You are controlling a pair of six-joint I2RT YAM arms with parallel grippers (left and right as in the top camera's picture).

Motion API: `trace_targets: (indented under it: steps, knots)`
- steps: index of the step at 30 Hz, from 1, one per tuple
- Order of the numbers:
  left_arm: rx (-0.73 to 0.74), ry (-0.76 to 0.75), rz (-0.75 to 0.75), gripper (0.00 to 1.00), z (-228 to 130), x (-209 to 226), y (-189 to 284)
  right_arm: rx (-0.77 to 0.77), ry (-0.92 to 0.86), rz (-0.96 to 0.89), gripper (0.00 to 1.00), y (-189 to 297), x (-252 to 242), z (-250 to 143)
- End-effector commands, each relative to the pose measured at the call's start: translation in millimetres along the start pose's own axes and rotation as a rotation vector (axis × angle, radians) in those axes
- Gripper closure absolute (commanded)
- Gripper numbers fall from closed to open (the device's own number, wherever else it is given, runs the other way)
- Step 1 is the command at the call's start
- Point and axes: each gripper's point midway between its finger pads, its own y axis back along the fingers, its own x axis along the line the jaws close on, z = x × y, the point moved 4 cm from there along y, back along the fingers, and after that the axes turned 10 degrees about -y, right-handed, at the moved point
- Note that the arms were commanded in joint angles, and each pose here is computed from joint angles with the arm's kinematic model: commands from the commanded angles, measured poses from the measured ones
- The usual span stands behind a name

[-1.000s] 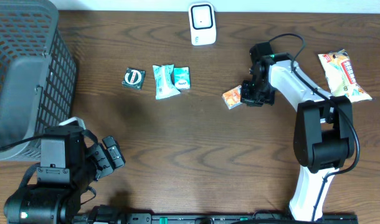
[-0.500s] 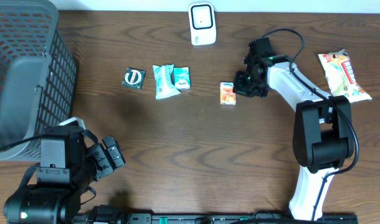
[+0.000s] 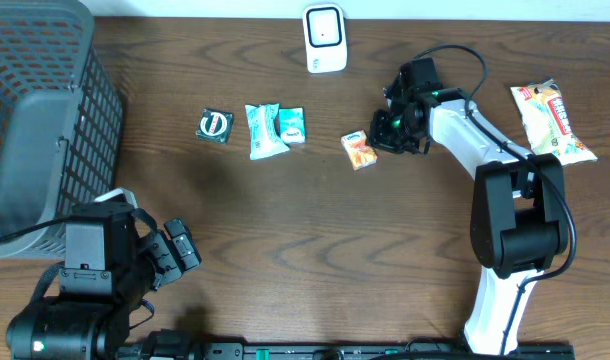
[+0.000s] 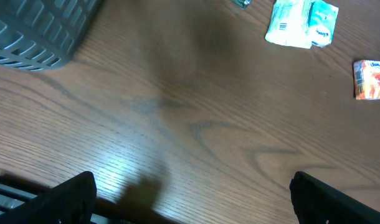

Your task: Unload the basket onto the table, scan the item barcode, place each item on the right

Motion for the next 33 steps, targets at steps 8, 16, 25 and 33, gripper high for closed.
trace_targets:
  steps: [8,16,25,33]
  knots:
    - [0.001,0.004,0.005,0.02,0,1,0,0.024,0.016,-0.013,0.69,45,-4,8]
    - [0.001,0.004,0.005,0.02,0,1,0,0.041,0.034,-0.021,0.60,50,-3,6]
    - [0.001,0.004,0.005,0.02,0,1,0,0.047,0.050,-0.092,0.55,67,-4,6]
    - [0.001,0.004,0.005,0.02,0,1,0,0.047,0.046,-0.104,0.30,80,1,8]
